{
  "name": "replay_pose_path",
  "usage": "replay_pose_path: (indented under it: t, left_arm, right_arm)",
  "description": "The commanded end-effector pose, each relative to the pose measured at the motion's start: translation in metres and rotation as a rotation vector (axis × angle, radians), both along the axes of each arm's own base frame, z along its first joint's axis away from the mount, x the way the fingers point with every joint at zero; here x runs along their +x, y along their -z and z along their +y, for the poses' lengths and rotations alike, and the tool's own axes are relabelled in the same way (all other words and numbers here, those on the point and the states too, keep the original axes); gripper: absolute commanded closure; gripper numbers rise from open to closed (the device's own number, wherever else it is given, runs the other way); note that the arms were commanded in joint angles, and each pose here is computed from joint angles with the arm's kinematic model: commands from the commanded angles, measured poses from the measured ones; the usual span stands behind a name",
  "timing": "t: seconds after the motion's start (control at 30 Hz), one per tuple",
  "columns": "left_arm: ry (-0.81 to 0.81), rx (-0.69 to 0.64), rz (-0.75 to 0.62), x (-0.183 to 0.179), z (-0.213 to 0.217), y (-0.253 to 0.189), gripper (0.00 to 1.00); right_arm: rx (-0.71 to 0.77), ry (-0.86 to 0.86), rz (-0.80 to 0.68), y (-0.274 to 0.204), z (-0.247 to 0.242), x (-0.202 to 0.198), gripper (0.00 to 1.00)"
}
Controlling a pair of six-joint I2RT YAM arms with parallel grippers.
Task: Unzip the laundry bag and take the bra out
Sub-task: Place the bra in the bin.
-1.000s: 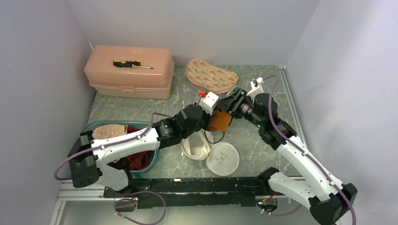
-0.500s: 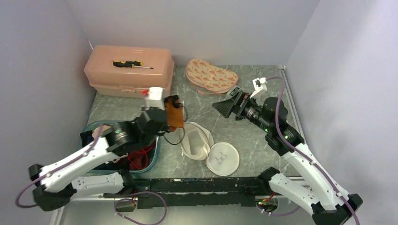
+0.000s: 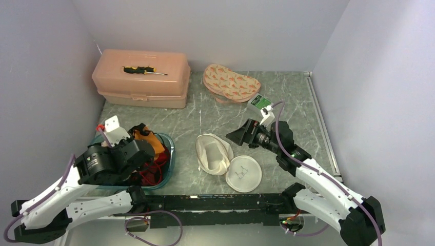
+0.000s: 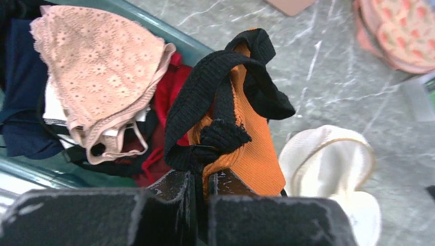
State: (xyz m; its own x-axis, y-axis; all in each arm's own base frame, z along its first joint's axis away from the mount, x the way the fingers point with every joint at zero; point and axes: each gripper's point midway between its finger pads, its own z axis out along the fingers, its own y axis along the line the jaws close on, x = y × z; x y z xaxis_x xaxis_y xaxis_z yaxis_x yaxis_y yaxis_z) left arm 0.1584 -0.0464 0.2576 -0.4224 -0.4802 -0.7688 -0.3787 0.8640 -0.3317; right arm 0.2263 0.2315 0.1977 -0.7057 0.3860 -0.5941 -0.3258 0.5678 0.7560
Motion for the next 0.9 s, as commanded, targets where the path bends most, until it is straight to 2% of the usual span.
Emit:
replay_pose_path:
  t: [0.0, 0.1, 0.17, 0.23, 0.3, 0.4, 0.6, 0.87]
  left_arm:
    - [-0.019, 0.085, 0.033, 0.002, 0.003, 0.01, 0.97]
    - [0.013, 0.173, 0.062, 0.02, -0.004, 0.003, 0.97]
    - [0.028, 0.131, 0.104, 0.043, -0.006, 0.006, 0.97]
    - [-0.064, 0.029, 0.178, 0.061, 0.022, 0.023, 0.97]
    - [-0.085, -0.114, 0.245, 0.065, 0.032, 0.044, 0.97]
    - [-0.168, -0.216, 0.225, 0.061, 0.05, 0.057, 0.97]
    - [-0.318, -0.255, 0.182, 0.036, 0.067, 0.071, 0.97]
    - [-0.531, -0.361, 0.253, 0.016, 0.071, 0.111, 0.97]
  right_arm:
    - [0.097, -0.04, -0.112, -0.032, 0.009, 0.001, 0.0]
    - [0.088, -0.041, -0.12, -0.031, 0.008, 0.001, 0.0]
    - [0.086, -0.041, -0.131, -0.033, 0.007, -0.001, 0.0]
    - [0.085, -0.036, -0.141, -0.034, 0.005, -0.002, 0.0]
    - [0.08, -0.03, -0.152, -0.035, 0.002, -0.003, 0.0]
    - [0.065, -0.021, -0.168, -0.034, -0.002, -0.006, 0.0]
    - [0.056, -0.025, -0.151, -0.021, -0.003, -0.009, 0.0]
    - [0.039, -0.03, -0.147, -0.015, -0.005, -0.011, 0.0]
